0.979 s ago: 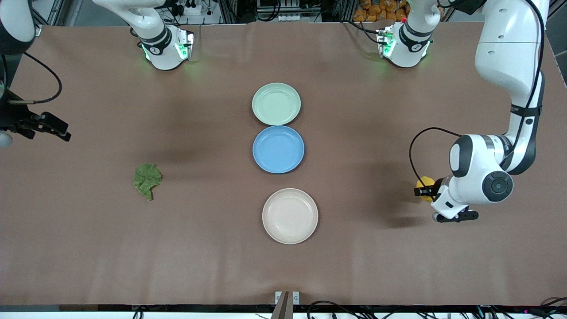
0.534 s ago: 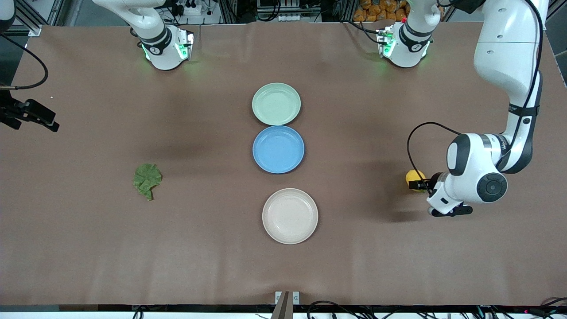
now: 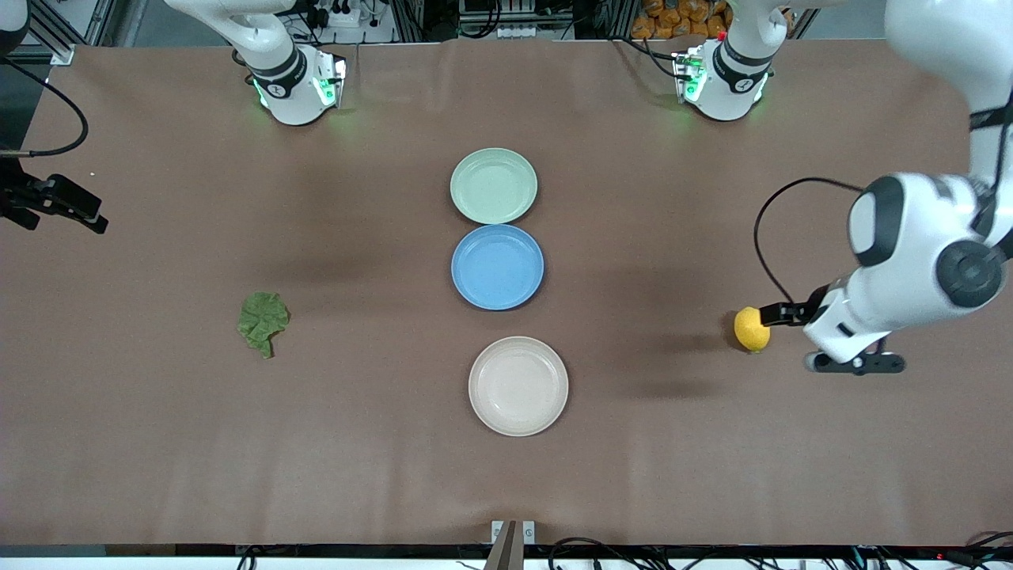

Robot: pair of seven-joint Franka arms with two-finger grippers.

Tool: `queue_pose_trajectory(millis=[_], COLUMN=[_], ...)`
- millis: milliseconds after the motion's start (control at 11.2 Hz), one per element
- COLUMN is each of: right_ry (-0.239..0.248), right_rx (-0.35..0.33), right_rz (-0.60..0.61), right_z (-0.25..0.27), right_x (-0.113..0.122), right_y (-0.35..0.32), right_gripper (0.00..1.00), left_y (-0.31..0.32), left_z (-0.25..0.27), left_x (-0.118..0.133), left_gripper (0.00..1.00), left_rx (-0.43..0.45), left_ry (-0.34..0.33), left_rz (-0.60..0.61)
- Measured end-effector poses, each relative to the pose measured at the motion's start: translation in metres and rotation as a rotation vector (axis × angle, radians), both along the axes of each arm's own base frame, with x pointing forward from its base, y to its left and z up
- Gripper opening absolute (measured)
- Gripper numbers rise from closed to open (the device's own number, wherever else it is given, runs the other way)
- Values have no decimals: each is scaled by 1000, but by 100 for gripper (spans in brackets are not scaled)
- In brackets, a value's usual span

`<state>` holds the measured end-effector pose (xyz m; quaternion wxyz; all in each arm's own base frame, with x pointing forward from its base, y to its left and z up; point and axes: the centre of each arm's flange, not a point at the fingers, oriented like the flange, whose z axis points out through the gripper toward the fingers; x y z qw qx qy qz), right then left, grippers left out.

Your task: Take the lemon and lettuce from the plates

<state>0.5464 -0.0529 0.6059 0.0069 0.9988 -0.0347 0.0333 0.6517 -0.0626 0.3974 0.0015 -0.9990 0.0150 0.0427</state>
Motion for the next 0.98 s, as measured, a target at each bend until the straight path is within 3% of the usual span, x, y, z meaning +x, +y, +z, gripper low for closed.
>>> queue_pose_trajectory(millis=[178,445,712,979], right_ry=[0,1,3,4], right_rx=[0,0,0,0], right_rz=[5,5,6,6], right_z=[0,-1,-2,-2], right_x=[0,0,0,0], right_y=[3,3,3,3], right_gripper=[100,100,100,100], left_y=[3,29,29,18], left_z=[62,134,189,211], left_x=[-10,-35,-66,-79], left_gripper=[100,100,100,100], left_rx=[-6,-5,-4,-5], left_ry=[-87,-133,-142,-146], left_rz=[0,29,25,3])
